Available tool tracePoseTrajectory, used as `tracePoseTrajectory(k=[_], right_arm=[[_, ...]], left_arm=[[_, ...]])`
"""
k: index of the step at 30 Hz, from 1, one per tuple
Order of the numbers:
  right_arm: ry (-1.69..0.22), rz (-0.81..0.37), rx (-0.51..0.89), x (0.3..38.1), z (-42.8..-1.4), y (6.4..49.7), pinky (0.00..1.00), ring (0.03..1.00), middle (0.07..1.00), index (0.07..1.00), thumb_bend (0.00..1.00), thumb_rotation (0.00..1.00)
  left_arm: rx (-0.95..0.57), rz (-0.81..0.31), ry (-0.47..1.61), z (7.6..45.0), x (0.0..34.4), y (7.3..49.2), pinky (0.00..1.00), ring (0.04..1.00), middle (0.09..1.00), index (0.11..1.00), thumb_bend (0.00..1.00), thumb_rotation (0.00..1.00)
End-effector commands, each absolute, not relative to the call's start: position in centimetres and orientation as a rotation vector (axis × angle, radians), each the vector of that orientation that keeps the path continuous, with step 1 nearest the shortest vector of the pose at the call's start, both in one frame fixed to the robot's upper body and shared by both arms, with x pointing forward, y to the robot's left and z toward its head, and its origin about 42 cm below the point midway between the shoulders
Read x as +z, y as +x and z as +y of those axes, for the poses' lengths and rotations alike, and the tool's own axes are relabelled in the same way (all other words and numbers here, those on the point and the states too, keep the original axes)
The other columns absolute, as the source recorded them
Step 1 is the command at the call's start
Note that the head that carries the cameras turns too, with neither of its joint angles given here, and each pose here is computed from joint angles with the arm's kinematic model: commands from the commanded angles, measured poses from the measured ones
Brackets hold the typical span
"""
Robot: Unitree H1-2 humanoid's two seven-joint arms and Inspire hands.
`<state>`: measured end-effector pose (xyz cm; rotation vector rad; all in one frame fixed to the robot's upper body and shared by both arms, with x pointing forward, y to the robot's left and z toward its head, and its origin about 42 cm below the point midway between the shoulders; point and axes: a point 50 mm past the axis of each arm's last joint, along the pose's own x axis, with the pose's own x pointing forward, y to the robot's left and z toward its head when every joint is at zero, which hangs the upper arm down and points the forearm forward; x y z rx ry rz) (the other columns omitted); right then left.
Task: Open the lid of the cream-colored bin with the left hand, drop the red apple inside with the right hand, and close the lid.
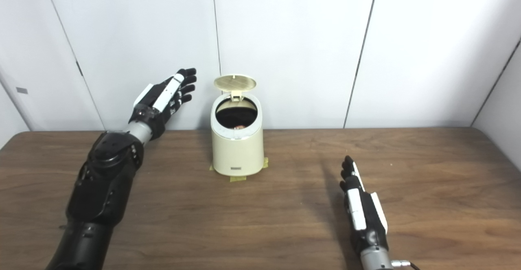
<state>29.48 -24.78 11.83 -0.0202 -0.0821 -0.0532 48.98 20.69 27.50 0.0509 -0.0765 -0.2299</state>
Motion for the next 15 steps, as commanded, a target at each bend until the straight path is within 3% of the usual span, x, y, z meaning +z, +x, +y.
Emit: tracePoseTrajectory(k=[1,15], right_arm=[[-0.028,-0.159,-0.047,13.7,-24.6,30.4,1.0,1.0,0.999,1.0,0.65,1.0],[-0.036,-0.129,-0.022,13.7,-24.0,30.2,0.94,0.98,0.983,0.993,0.63,1.0]], left_arm=[[-0.248,-0.226,0.065,19.5,32.6,50.0,0.94,0.931,0.918,0.891,0.47,0.73],[-0.299,-0.267,0.188,18.2,34.5,51.0,0.93,0.933,0.926,0.896,0.42,0.84]])
